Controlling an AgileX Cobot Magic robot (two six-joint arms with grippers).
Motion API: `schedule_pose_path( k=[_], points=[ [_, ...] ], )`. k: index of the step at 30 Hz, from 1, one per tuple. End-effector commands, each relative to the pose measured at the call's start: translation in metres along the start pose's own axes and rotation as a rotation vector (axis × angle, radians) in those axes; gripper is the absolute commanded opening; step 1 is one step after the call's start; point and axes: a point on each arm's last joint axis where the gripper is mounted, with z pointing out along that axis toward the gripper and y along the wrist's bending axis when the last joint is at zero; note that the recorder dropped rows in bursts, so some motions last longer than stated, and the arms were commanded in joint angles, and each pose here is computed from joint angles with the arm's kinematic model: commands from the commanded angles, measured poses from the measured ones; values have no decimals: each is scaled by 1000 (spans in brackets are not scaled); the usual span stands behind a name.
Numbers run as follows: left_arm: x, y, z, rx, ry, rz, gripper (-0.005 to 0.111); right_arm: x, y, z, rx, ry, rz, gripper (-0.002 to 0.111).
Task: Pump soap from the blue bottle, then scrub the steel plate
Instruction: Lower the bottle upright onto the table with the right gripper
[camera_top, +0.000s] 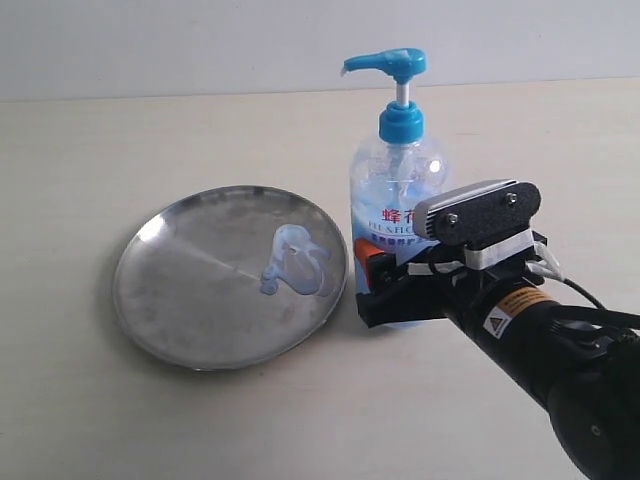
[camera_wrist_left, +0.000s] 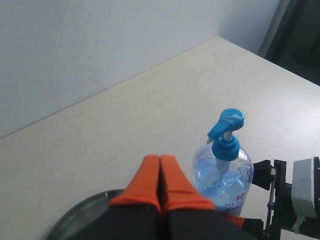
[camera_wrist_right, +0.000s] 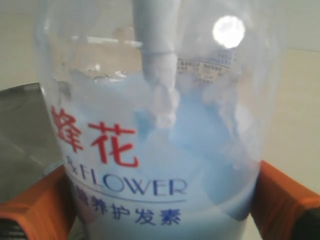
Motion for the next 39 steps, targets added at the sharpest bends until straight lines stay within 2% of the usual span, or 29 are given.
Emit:
schedule_pose_path(
  k=[1,6,10,24,26,31,35,39],
  points=[
    [-1,0,-2,-6,-12,-2,0,-9,-1,3,15,-142,-9,0],
    [-1,0,-2,-8,-15,-2,0,-8,-1,4,14,-146,12,1],
    [-1,0,-2,-9,-16,-2,0,-8,-1,4,14,-145,12,9],
    [-1,0,-2,-9,-16,-2,0,-4,-1,5,14,-103,5,75],
    [-1,0,-2,-9,-16,-2,0,-3,-1,5,11,-81,4,81],
    [-1,0,-2,-9,-16,-2,0,-4,0,2,6,-30,5,88],
    [-1,0,-2,-9,-16,-2,0,-10,-5,-4,44,16,65,92],
    [-1,0,-2,-9,-16,0,0,-16,-3,-11,16,59,45,94]
  ],
)
